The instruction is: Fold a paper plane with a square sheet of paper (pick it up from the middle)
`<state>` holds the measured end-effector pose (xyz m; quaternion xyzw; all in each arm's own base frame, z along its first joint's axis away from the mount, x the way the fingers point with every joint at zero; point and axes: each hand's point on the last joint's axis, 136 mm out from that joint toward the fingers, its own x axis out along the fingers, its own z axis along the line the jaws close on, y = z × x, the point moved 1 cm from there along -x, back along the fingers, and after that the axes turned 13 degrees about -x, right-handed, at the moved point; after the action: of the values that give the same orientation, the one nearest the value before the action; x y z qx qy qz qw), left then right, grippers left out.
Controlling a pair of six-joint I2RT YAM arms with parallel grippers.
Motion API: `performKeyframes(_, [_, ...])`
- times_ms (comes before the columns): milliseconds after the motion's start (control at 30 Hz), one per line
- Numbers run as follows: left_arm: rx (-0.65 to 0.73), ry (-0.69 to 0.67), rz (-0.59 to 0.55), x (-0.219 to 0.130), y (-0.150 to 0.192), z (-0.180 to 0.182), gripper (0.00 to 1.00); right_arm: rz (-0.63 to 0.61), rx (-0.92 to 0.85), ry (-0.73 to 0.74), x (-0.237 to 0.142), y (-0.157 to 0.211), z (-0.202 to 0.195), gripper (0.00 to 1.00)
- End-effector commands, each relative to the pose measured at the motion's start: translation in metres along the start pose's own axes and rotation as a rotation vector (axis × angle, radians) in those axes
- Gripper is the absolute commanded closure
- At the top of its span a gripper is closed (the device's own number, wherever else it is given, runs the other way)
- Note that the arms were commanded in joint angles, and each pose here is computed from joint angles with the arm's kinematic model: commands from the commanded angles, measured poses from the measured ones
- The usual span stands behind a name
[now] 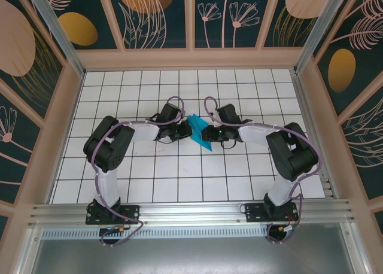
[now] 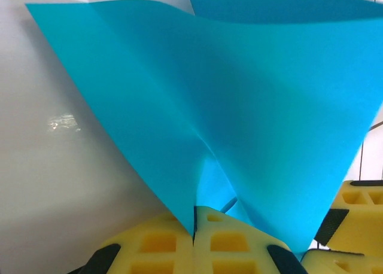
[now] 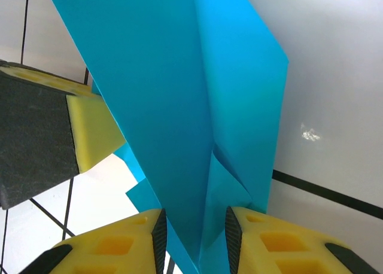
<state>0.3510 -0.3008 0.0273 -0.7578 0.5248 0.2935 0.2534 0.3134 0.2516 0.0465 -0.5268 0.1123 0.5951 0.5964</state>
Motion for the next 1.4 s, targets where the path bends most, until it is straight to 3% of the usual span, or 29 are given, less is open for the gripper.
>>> performKeyframes(0, [0.002, -0.019, 0.001, 0.005, -0.001, 0.001, 1.0, 0.036, -0.013, 0.017, -0.006, 0.014, 0.001, 0.65])
performKeyframes(433, [-0.005, -0.013, 0.003, 0.004, -0.001, -0.001, 1.0, 0.036, -0.085, 0.012, -0.005, 0.015, 0.01, 0.6])
performKeyframes(800, [-0.006, -0.003, 0.011, 0.005, 0.0, -0.003, 1.0, 0.042, -0.152, 0.123, 0.005, 0.002, 0.006, 0.57])
performKeyframes(1367, [-0.005, 0.003, 0.013, 0.003, 0.0, -0.005, 1.0, 0.08, -0.187, 0.227, 0.018, 0.003, -0.001, 0.6])
